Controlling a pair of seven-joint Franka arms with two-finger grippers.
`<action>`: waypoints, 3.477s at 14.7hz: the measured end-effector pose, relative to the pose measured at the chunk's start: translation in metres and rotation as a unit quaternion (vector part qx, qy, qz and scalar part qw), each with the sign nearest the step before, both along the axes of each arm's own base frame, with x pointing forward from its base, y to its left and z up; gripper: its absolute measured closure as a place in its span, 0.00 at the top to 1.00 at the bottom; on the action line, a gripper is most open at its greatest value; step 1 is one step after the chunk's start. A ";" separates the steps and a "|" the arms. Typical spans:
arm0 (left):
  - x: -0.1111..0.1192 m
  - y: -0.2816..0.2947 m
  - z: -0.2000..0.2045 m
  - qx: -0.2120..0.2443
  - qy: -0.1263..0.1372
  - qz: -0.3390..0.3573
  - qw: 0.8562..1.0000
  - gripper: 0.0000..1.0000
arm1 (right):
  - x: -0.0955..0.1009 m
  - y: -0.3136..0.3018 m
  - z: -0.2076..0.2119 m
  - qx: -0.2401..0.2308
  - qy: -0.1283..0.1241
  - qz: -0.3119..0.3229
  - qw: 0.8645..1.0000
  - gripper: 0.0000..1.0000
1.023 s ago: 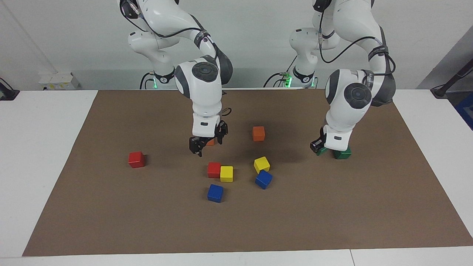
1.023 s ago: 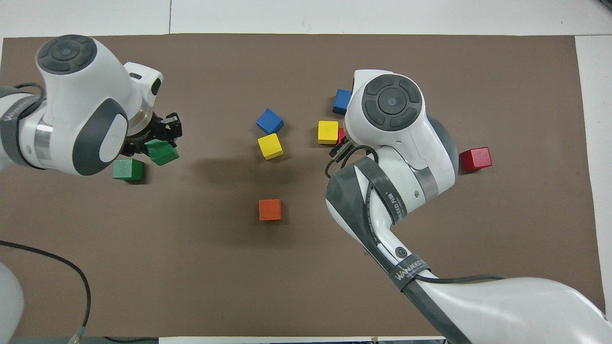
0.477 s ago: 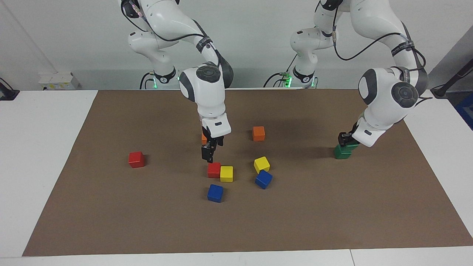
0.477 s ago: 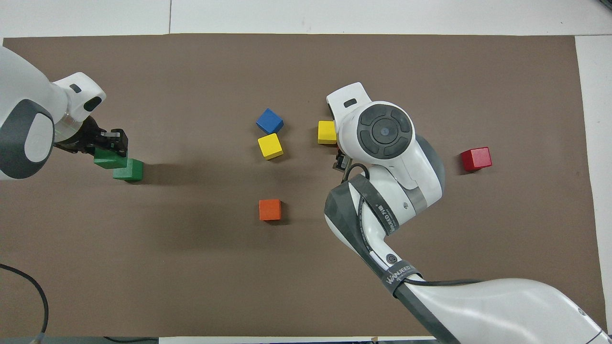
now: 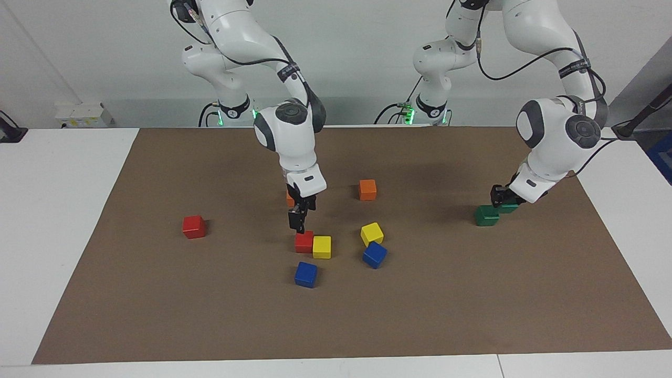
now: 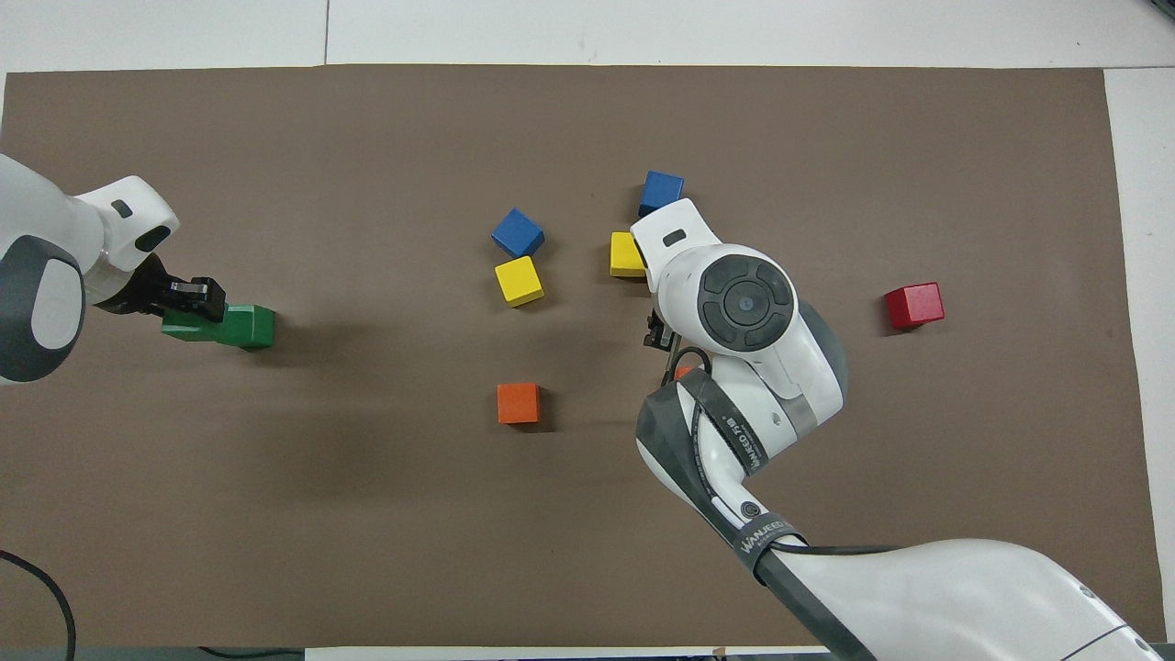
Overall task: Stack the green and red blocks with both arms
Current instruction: 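Grasp the red block beside the yellow block with the right gripper and lift it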
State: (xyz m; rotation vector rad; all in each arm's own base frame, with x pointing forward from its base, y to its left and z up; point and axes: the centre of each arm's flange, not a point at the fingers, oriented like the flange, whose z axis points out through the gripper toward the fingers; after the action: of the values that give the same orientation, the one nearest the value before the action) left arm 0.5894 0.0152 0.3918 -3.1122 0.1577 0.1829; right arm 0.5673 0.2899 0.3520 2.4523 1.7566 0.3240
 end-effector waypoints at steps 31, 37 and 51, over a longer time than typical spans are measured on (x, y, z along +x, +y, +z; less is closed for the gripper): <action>-0.012 -0.008 -0.017 -0.029 -0.036 -0.016 0.999 0.55 | 0.056 -0.010 -0.014 -0.021 0.067 0.064 0.995 1.00; -0.014 -0.008 -0.020 -0.029 -0.033 -0.015 0.999 0.55 | 0.057 -0.008 -0.019 -0.019 0.062 0.066 0.996 1.00; -0.014 -0.007 -0.022 -0.029 -0.036 -0.015 0.999 0.55 | 0.054 0.001 -0.044 -0.014 0.055 0.074 0.996 1.00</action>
State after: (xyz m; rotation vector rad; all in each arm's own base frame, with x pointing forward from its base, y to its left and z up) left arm 0.5751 0.0080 0.3693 -3.1668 0.2114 0.0675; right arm 0.6209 0.2913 0.3076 2.3684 1.9775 0.1774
